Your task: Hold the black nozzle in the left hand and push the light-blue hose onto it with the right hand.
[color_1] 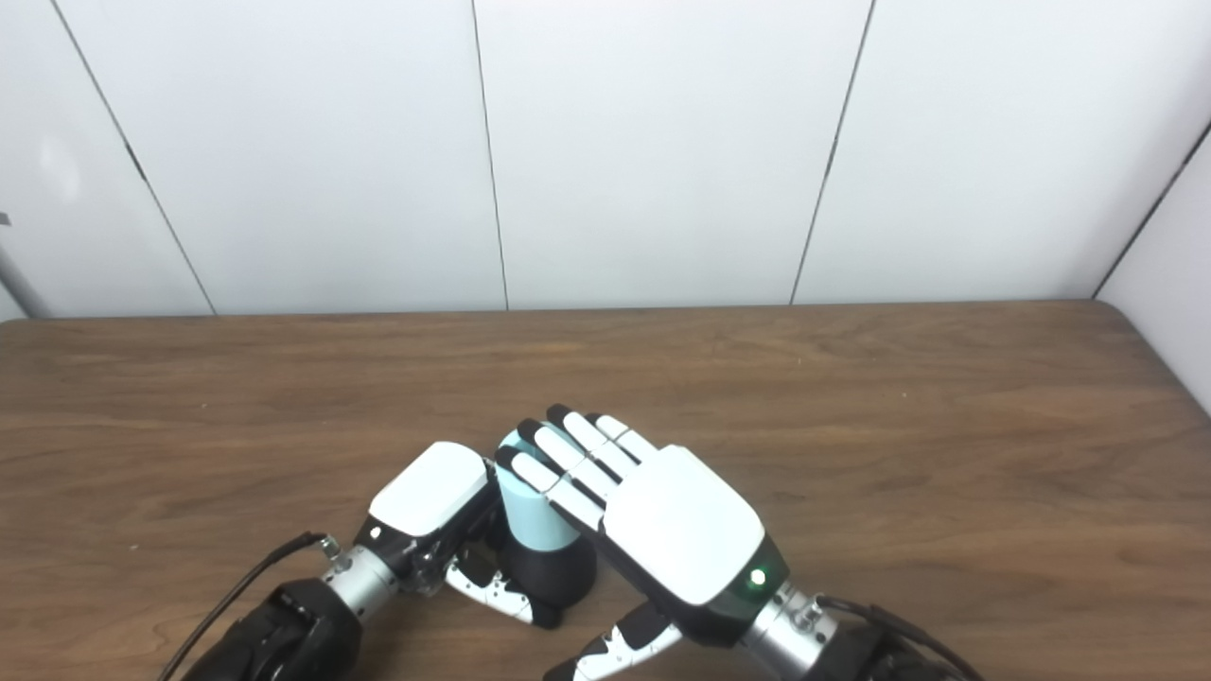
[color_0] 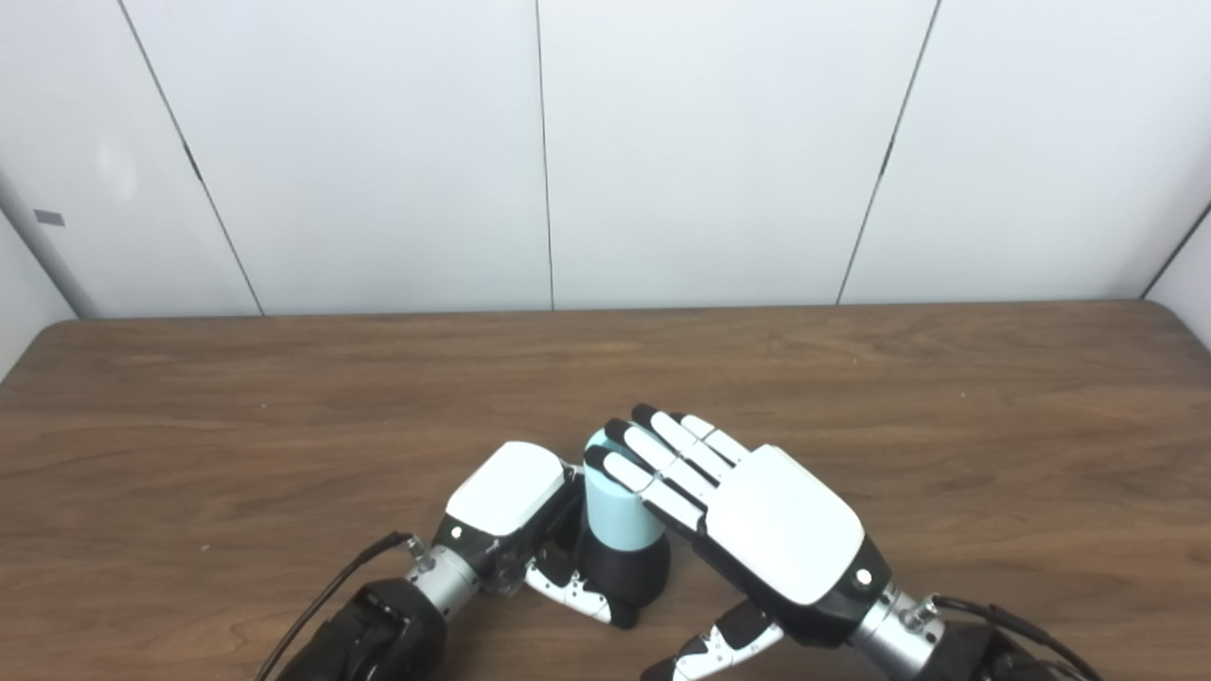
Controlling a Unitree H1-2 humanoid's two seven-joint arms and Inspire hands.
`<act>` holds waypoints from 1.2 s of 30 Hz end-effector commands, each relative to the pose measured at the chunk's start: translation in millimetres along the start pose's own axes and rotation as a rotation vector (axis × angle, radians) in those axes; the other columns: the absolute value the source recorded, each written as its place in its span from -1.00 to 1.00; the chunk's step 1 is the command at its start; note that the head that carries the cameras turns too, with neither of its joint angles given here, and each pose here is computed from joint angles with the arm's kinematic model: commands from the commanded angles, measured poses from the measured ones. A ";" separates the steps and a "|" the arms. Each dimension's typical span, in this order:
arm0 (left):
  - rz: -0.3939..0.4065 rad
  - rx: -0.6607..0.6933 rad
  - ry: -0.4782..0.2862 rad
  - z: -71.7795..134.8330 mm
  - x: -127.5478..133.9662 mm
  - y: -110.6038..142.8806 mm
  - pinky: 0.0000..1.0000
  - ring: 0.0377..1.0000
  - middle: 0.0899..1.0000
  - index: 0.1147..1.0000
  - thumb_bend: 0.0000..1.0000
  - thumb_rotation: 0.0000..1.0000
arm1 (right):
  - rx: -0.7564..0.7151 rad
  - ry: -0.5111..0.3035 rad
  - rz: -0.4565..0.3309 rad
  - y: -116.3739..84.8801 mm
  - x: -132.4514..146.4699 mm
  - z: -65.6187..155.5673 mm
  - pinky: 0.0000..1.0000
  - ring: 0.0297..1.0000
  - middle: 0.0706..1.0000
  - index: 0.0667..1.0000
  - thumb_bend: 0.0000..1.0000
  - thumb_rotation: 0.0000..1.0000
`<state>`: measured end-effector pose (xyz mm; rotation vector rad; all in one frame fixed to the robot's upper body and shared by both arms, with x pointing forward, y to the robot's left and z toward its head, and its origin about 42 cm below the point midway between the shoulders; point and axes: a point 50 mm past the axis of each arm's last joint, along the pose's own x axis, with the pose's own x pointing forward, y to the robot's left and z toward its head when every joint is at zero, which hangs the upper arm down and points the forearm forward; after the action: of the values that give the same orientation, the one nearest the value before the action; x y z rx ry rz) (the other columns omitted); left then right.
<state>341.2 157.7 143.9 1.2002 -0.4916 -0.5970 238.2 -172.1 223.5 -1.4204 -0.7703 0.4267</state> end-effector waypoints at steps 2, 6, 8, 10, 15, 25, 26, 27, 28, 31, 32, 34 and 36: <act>-0.023 -0.006 -0.013 1.0 -0.2 -0.6 -0.74 -0.69 -0.18 -0.18 0.04 -1.00 | -0.012 0.015 0.198 26.4 -15.6 1.7 0.80 0.95 0.93 0.82 0.49 0.51; -0.025 -0.005 -0.009 0.8 -0.2 -0.7 -0.73 -0.69 -0.32 -0.15 0.03 -1.00 | -0.005 0.021 0.207 26.9 -16.3 2.5 0.84 0.96 0.94 0.84 0.48 0.52; -0.028 -0.002 -0.009 0.8 -0.3 -0.6 -0.73 -0.69 -0.35 -0.15 0.03 -1.00 | -0.004 0.025 0.212 27.0 -16.8 2.9 0.84 0.97 0.95 0.85 0.48 0.52; -0.028 0.002 -0.010 0.9 -0.5 -0.5 -0.73 -0.69 -0.21 -0.17 0.04 -1.00 | -0.004 0.028 0.218 26.7 -17.3 3.6 0.85 0.97 0.96 0.85 0.48 0.53; -0.029 0.000 -0.012 0.6 -0.9 -0.5 -0.73 -0.70 -0.16 -0.18 0.05 -1.00 | 0.000 0.036 0.224 28.9 -18.6 5.8 0.84 0.97 0.96 0.85 0.46 0.50; -0.027 -0.001 -0.013 -0.1 -0.8 -0.4 -0.74 -0.70 -0.16 -0.18 0.05 -1.00 | -0.026 0.051 0.233 35.4 -20.5 9.1 0.90 1.00 0.99 0.90 0.34 0.60; -0.026 -0.002 -0.013 -0.1 -0.8 -0.5 -0.74 -0.70 -0.16 -0.18 0.05 -1.00 | -0.029 0.053 0.232 36.4 -21.0 9.5 0.90 1.00 1.00 0.91 0.32 0.62; -0.024 -0.001 -0.014 -0.2 -1.0 -0.7 -0.74 -0.70 -0.16 -0.18 0.05 -1.00 | -0.032 0.057 0.228 37.5 -21.5 9.7 0.90 1.00 1.00 0.93 0.30 0.62; -0.022 -0.001 -0.014 -0.2 -1.1 -0.9 -0.74 -0.70 -0.16 -0.18 0.05 -1.00 | -0.034 0.059 0.223 38.6 -22.0 9.9 0.90 1.00 1.00 0.95 0.28 0.63; -0.024 -0.003 -0.012 -0.1 -0.9 -1.0 -0.75 -0.71 -0.16 -0.18 0.05 -1.00 | -0.026 0.067 0.194 41.8 -23.2 10.2 0.88 1.00 1.00 0.97 0.25 0.60; -0.023 -0.002 -0.011 0.1 -1.0 -0.9 -0.75 -0.71 -0.16 -0.18 0.05 -1.00 | -0.024 0.069 0.189 42.9 -23.6 10.3 0.88 1.00 1.00 0.98 0.24 0.60; -0.025 -0.001 -0.010 0.3 -1.3 -0.8 -0.76 -0.71 -0.16 -0.18 0.05 -1.00 | -0.022 0.071 0.179 44.7 -24.2 10.5 0.87 1.00 1.00 0.99 0.22 0.62; -0.025 -0.002 -0.007 0.4 -1.4 -0.8 -0.76 -0.72 -0.16 -0.18 0.05 -1.00 | -0.015 0.070 0.170 45.7 -24.5 10.4 0.87 1.00 1.00 1.00 0.20 0.63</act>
<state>341.4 158.9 143.9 1.2000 -0.4901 -0.5973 227.1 -170.4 205.9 -1.4361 -0.7472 0.3575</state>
